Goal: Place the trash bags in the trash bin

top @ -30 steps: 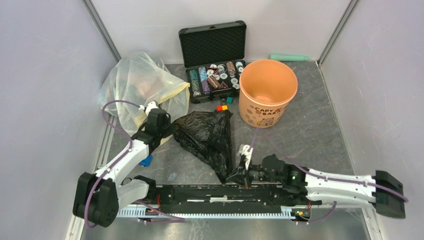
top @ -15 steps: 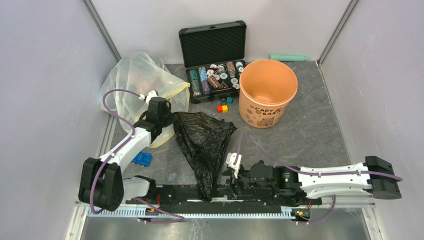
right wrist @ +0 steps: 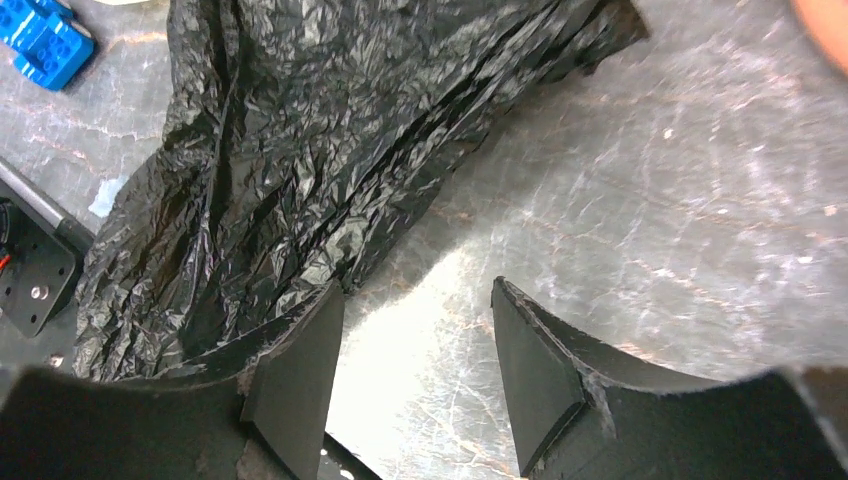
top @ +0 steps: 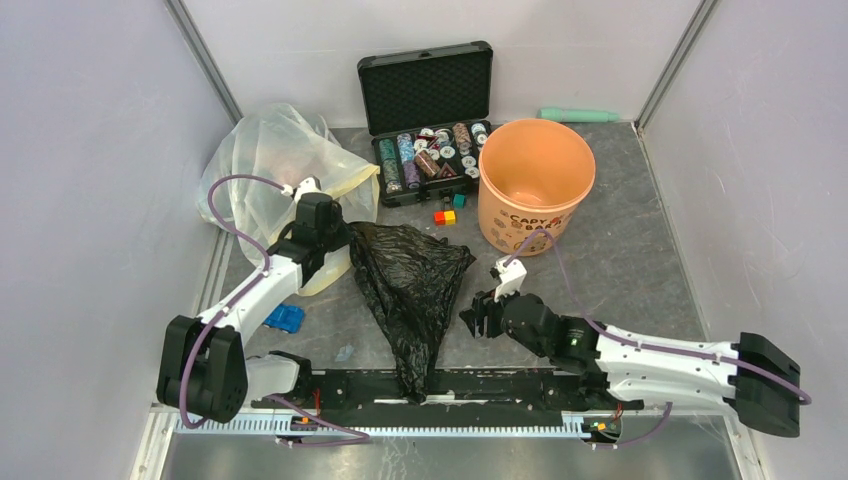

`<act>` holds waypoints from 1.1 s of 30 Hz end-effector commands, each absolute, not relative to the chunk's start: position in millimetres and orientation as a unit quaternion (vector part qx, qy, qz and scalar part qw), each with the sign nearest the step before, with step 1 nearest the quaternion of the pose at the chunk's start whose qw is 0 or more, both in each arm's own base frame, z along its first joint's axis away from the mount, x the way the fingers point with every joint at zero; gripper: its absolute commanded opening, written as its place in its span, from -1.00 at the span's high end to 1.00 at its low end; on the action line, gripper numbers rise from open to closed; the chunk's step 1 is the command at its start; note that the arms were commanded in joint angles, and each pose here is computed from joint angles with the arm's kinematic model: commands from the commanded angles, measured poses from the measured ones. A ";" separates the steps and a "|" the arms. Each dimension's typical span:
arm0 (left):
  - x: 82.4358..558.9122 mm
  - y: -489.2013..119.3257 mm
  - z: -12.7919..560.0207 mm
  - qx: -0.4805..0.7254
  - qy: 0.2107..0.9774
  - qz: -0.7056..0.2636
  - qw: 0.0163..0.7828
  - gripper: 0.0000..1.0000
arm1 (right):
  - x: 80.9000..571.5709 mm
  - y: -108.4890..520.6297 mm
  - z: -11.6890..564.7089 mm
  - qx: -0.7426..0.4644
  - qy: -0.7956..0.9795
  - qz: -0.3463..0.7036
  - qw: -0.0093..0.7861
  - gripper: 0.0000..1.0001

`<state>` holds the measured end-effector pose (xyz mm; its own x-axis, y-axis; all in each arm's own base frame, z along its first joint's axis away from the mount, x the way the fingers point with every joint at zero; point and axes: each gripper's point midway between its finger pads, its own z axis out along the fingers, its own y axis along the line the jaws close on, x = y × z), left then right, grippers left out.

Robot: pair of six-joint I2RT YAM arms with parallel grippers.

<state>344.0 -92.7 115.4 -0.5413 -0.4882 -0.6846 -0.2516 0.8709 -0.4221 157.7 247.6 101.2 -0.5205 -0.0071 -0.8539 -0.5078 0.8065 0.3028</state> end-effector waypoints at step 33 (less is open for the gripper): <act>344.2 -89.3 123.0 -0.212 0.859 -0.140 0.444 0.96 | 171.3 271.1 85.1 -0.155 0.806 0.345 0.455 -0.31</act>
